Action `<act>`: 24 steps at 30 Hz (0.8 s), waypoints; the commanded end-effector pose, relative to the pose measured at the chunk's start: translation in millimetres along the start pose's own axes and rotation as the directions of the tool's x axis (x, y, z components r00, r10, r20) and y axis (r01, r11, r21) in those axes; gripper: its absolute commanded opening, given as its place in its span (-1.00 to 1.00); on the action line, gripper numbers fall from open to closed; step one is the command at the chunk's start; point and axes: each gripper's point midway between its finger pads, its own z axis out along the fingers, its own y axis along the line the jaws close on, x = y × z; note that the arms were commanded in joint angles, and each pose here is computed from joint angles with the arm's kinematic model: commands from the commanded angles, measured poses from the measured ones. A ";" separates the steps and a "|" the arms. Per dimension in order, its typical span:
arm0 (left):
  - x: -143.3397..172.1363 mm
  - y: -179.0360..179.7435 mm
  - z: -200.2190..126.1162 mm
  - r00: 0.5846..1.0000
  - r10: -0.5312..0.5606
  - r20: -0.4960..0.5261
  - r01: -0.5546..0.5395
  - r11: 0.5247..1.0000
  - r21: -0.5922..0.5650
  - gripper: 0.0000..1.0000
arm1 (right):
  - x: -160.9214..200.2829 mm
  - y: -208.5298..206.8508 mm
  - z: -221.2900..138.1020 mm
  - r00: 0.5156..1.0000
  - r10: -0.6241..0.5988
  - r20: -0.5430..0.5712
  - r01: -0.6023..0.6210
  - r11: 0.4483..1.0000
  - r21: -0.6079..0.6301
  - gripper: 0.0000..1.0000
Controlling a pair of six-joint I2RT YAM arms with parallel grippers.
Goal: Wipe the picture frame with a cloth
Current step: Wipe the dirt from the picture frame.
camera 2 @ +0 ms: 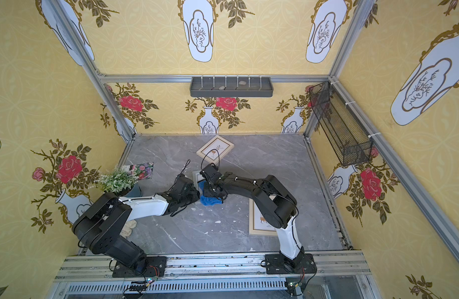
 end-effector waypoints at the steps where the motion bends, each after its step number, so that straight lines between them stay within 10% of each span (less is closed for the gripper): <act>1: 68.0 87.4 -16.1 0.963 -0.006 -0.269 -0.082 0.946 -0.315 -0.57 | 14.0 -6.8 3.1 0.998 0.000 -0.061 0.002 1.000 0.029 -0.87; 9: 66.5 84.5 -13.3 0.964 -0.003 -0.265 -0.081 0.949 -0.306 -0.57 | 11.9 -80.2 -24.6 0.996 0.091 -0.024 -0.087 0.987 0.137 -0.85; 19: 67.4 84.4 -12.9 0.962 0.002 -0.274 -0.088 0.949 -0.304 -0.57 | 14.4 -6.5 0.6 0.998 -0.003 -0.066 0.004 1.000 0.023 -0.87; 24: 68.5 86.3 -12.9 0.962 0.002 -0.271 -0.088 0.948 -0.305 -0.57 | 4.9 -47.0 -13.1 0.998 0.051 -0.045 -0.047 0.996 0.077 -0.87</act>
